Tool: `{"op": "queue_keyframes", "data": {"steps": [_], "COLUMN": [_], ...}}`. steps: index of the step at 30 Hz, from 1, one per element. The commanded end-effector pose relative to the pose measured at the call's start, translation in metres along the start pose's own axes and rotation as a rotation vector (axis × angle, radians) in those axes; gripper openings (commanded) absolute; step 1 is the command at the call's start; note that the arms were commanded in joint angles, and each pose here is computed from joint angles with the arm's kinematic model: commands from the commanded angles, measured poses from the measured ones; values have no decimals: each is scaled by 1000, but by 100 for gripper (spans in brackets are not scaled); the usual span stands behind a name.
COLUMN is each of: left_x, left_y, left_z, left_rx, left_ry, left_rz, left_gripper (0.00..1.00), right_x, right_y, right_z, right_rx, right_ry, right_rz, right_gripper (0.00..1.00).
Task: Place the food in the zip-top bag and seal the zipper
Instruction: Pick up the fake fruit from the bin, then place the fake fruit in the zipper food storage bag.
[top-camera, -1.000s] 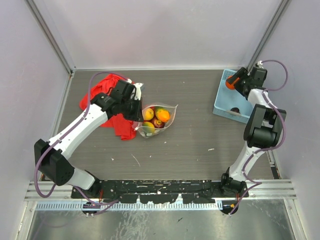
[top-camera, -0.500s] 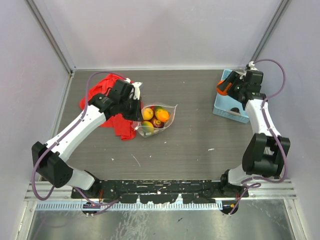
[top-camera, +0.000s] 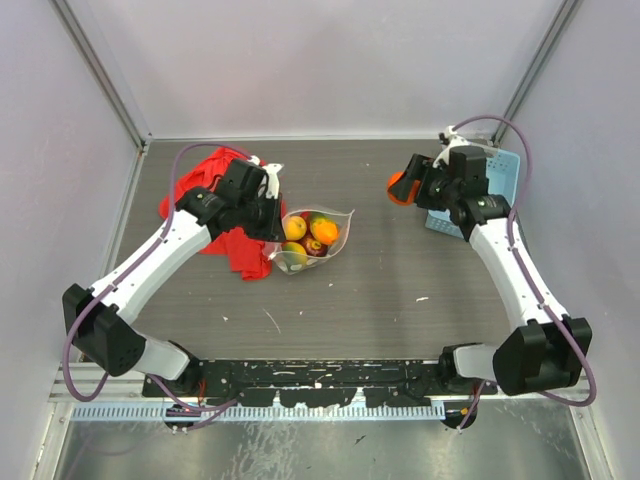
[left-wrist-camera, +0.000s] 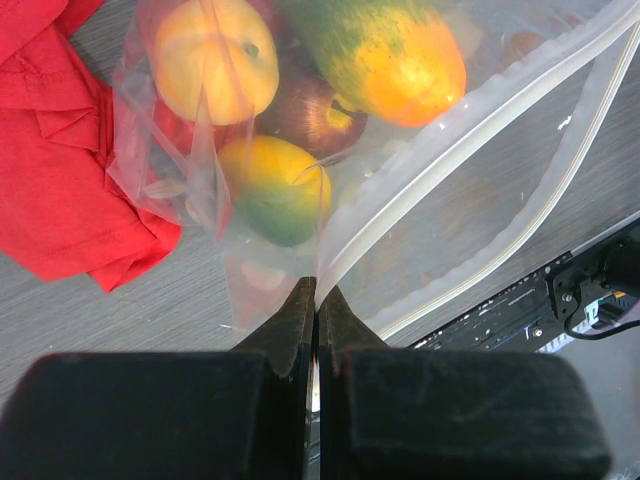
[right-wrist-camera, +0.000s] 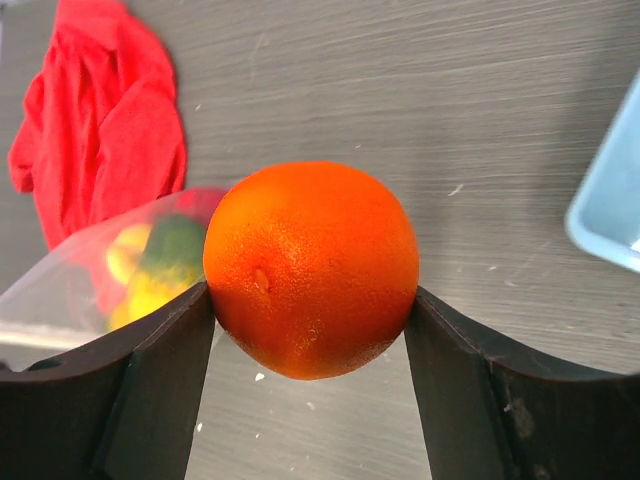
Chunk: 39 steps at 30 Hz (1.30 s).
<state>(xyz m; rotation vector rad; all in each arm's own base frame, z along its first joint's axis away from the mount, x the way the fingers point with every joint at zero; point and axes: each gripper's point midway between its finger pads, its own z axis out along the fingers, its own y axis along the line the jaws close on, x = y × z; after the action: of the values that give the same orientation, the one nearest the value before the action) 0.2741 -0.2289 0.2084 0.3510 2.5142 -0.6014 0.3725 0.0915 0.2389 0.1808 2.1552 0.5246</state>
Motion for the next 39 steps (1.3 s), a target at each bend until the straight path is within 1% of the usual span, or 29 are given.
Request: {"op": "queue_keyframes", "data": {"steps": [1,16,25,29,33,36,39], "left_x": [-20,-21,-21,-21,-20,-20,-20], "left_y": [-7,-9,-9,-9,-9,-10,-11], "left_z": [-16,-19,-18,-18,-18,-17,-17], "left_rx": [26,34,34,38,40,44,49], "left_ry": [-93,-101,-98,-98,-97,-95,-92], "left_rz": [5,3,0,-2,-4,-4,-3], "left_gripper": [0,0,0,0,0,0,0], "right_x": [-10,11,45,65,87,98,103], "right_y": [38,138,198,213,218,223,221], "right_z": [-24,-52,-59,-52,-37,-29,-18], "right_rx": [-62,-280,-442,-476,-478,-490,-466], "right_ry": [-57,-78,-36,5,57,74,84], "right_rz": [-74,-225,-340,-378,-389,-398,-398], "right_gripper": [26,26,26,26,27,27,28]}}
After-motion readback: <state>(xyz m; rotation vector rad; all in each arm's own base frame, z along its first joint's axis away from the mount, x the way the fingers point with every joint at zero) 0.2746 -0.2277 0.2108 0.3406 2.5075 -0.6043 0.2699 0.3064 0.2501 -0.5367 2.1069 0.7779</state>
